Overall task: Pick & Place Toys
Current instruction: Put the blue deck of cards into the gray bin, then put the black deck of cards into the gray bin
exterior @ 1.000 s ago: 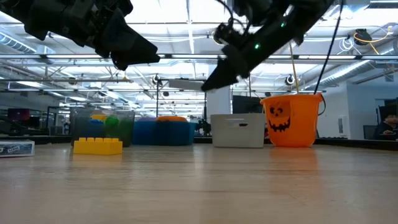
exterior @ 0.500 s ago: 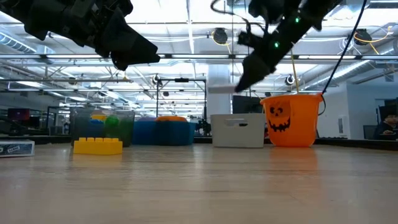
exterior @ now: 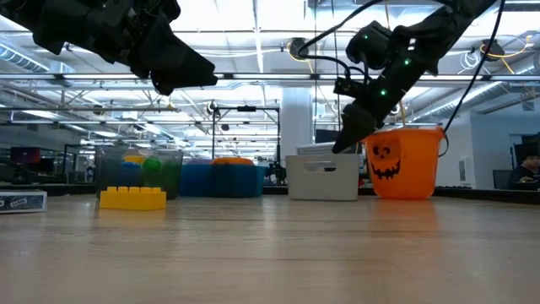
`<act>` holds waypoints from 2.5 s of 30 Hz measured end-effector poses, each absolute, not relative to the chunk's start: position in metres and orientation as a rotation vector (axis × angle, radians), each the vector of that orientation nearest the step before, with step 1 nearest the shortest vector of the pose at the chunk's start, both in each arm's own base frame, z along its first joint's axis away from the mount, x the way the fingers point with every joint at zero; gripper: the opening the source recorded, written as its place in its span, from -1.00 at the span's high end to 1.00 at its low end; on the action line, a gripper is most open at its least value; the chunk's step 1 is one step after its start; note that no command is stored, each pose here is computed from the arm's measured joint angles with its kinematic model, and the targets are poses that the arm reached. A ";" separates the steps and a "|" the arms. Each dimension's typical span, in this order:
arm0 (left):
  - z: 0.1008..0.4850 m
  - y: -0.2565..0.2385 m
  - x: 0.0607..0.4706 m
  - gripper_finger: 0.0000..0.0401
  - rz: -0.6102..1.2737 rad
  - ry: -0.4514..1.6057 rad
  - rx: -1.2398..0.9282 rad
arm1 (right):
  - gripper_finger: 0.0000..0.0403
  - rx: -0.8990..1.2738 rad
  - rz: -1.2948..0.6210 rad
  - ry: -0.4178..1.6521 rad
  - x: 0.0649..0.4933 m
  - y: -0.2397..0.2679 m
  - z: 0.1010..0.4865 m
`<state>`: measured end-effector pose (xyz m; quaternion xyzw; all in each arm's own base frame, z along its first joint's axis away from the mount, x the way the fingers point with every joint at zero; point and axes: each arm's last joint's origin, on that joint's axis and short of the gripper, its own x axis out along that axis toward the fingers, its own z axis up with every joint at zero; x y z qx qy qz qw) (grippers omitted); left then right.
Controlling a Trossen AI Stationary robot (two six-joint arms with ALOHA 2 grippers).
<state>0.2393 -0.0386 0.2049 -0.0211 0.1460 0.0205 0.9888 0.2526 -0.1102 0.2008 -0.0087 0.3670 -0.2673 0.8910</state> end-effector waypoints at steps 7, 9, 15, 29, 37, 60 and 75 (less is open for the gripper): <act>0.205 -0.039 0.239 0.15 0.041 0.293 -0.040 | -0.55 -0.024 -0.571 0.772 0.250 -0.115 0.200; 0.205 -0.039 0.239 0.15 0.041 0.293 -0.040 | -0.57 -0.027 -0.569 0.772 0.250 -0.115 0.200; 0.205 -0.039 0.239 0.15 0.041 0.294 -0.040 | -0.62 -0.026 -0.570 0.773 0.250 -0.115 0.200; 0.205 -0.039 0.239 0.15 0.042 0.294 -0.040 | -0.61 -0.049 -0.561 0.757 0.251 -0.114 0.203; 0.205 -0.039 0.239 0.15 0.042 0.294 -0.040 | -0.62 -0.052 -0.560 0.733 0.252 -0.113 0.205; 0.205 -0.039 0.239 0.15 0.042 0.295 -0.040 | -0.62 -0.075 -0.560 0.697 0.254 -0.114 0.208; 0.205 -0.039 0.239 0.15 0.042 0.296 -0.040 | -0.97 -0.082 -0.563 0.668 0.256 -0.115 0.211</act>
